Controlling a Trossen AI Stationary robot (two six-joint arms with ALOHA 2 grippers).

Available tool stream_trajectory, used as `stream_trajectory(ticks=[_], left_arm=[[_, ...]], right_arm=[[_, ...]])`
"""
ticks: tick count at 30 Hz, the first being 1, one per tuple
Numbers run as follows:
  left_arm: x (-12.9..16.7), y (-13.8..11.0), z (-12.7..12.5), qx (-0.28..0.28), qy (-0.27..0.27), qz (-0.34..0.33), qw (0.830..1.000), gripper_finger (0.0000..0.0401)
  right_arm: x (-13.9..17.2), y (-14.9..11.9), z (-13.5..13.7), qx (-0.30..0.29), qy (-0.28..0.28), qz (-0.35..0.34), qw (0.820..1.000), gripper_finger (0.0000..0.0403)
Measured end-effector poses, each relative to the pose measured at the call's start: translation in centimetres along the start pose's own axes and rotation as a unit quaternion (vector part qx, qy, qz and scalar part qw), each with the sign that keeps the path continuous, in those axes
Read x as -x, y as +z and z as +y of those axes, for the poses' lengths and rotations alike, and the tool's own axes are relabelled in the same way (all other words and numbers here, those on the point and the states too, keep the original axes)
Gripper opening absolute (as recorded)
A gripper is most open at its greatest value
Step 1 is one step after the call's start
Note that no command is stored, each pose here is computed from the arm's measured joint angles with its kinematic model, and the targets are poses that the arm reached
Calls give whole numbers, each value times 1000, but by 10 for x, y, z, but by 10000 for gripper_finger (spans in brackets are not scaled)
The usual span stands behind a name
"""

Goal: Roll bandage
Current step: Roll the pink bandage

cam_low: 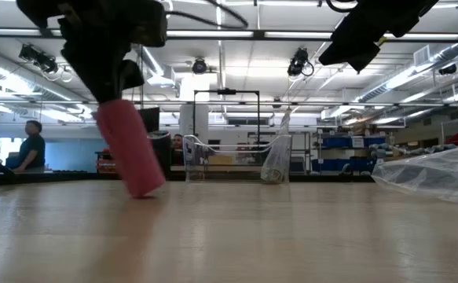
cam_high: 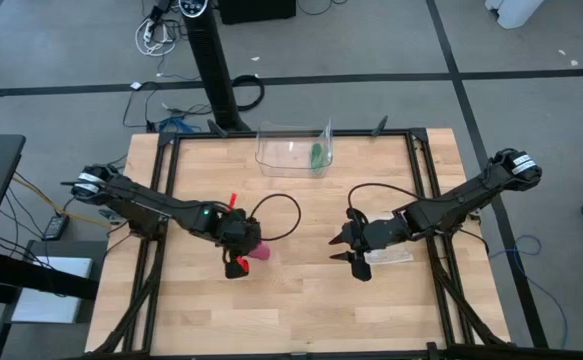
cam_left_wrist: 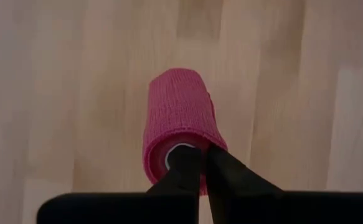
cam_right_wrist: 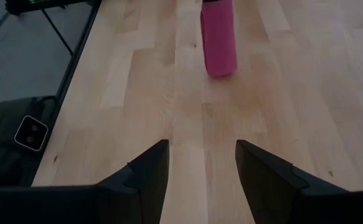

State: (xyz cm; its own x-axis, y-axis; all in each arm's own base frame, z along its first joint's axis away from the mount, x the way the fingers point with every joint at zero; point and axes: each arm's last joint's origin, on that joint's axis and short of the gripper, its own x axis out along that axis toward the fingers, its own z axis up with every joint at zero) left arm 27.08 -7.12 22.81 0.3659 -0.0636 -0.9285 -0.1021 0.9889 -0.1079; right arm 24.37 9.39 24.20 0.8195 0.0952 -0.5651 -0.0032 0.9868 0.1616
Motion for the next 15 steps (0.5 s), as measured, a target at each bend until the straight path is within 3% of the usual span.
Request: stream_trajectory(ticks=[8,15], left_arm=[[4,13,0,3,16,78,997,13],[-1,26,-5,-20,20,89,996,13]], right_arm=[[0,0,0,5,0,0,1000,187],[0,0,0,5,0,1,1000,187]])
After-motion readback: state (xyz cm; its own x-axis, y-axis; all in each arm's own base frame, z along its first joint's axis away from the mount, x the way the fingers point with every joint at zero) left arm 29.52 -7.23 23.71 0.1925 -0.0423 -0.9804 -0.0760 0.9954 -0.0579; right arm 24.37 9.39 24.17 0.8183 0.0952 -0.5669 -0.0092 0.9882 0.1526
